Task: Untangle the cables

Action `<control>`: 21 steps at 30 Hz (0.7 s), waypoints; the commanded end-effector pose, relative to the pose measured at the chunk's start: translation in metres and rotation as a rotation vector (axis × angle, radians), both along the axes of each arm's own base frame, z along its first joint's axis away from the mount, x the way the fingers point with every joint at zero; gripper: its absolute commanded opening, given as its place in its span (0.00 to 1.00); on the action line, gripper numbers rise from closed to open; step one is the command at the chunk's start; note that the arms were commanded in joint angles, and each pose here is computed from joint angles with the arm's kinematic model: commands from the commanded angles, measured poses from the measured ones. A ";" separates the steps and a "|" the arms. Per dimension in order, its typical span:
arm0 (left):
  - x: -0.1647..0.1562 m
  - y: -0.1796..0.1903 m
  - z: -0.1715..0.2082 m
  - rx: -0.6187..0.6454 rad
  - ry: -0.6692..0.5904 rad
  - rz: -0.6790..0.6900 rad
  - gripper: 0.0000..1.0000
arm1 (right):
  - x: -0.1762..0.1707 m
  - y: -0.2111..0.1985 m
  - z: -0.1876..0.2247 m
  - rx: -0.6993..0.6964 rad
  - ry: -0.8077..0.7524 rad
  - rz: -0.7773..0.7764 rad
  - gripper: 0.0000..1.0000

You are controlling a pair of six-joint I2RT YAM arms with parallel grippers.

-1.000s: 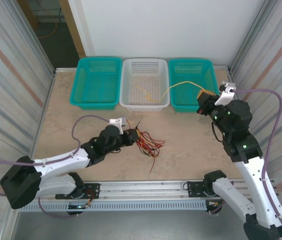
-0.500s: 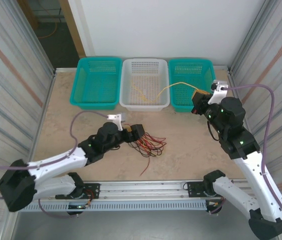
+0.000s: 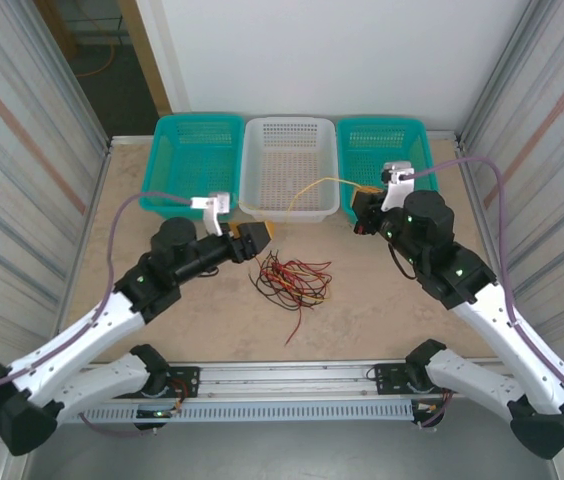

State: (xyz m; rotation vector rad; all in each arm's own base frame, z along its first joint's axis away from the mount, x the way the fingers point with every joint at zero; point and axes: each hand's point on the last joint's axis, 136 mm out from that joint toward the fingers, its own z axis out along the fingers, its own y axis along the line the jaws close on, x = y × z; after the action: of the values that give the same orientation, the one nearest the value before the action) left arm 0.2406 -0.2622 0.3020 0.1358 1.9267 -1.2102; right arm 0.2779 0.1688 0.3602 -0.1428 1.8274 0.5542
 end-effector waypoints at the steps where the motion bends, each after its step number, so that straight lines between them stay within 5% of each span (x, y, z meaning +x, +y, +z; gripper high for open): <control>1: 0.005 -0.007 -0.017 0.031 0.063 -0.020 0.64 | -0.002 0.007 0.016 -0.004 -0.064 0.005 0.00; 14: 0.015 0.034 -0.037 0.049 0.166 0.130 0.64 | -0.005 0.027 0.008 -0.033 -0.069 0.039 0.00; 21: 0.028 0.048 -0.053 0.008 0.237 0.173 0.41 | -0.007 0.032 0.006 -0.031 -0.068 0.051 0.00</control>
State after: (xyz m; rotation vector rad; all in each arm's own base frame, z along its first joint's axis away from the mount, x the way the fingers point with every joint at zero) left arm 0.2683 -0.2167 0.2554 -0.1491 2.0777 -1.1246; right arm 0.2701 0.2001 0.3603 -0.2178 1.8051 0.5654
